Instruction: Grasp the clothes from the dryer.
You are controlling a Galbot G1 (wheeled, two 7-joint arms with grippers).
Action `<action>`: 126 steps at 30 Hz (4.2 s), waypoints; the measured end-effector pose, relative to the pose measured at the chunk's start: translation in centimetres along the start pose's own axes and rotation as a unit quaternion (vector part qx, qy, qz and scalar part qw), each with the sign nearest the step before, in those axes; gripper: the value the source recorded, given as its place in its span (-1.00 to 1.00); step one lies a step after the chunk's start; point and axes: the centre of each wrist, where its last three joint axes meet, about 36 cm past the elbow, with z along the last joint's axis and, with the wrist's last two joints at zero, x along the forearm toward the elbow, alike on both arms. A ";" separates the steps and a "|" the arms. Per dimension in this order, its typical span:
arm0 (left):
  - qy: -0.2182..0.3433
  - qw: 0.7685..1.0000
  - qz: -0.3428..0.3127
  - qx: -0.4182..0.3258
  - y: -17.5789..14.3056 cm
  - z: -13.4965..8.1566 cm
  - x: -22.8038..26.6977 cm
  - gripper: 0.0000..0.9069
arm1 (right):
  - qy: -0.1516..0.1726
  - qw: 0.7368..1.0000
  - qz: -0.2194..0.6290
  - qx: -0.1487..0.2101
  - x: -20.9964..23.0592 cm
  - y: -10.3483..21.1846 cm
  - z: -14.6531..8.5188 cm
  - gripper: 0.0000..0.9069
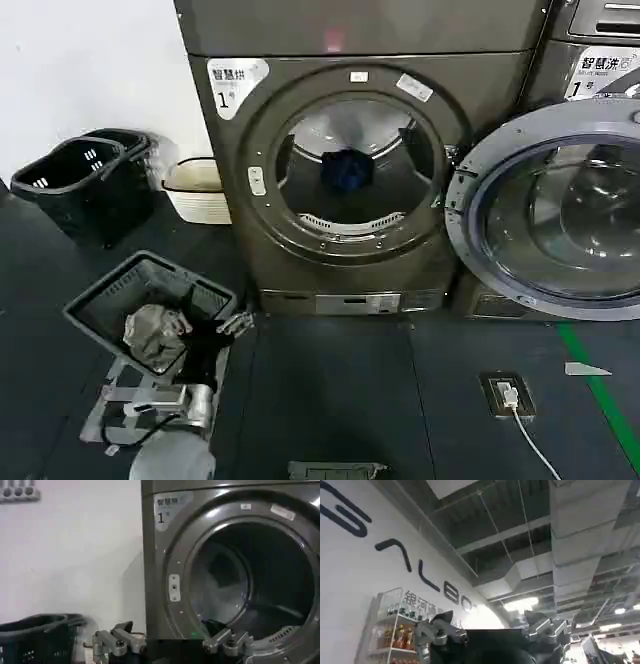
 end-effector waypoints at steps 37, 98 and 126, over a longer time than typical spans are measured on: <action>0.001 1.000 0.007 -0.004 -0.8 0.0 -0.3 1.00 | -0.029 0.999 -0.005 -0.030 1.0 -0.7 0.3 1.00; -0.034 0.999 0.018 0.000 -1.0 -0.4 -2.5 1.00 | -0.085 0.994 -0.054 -0.042 2.0 0.9 -0.9 1.00; -0.038 0.999 0.020 0.008 -1.7 -0.3 -3.6 1.00 | -0.101 0.993 -0.046 -0.050 2.1 0.5 -1.5 1.00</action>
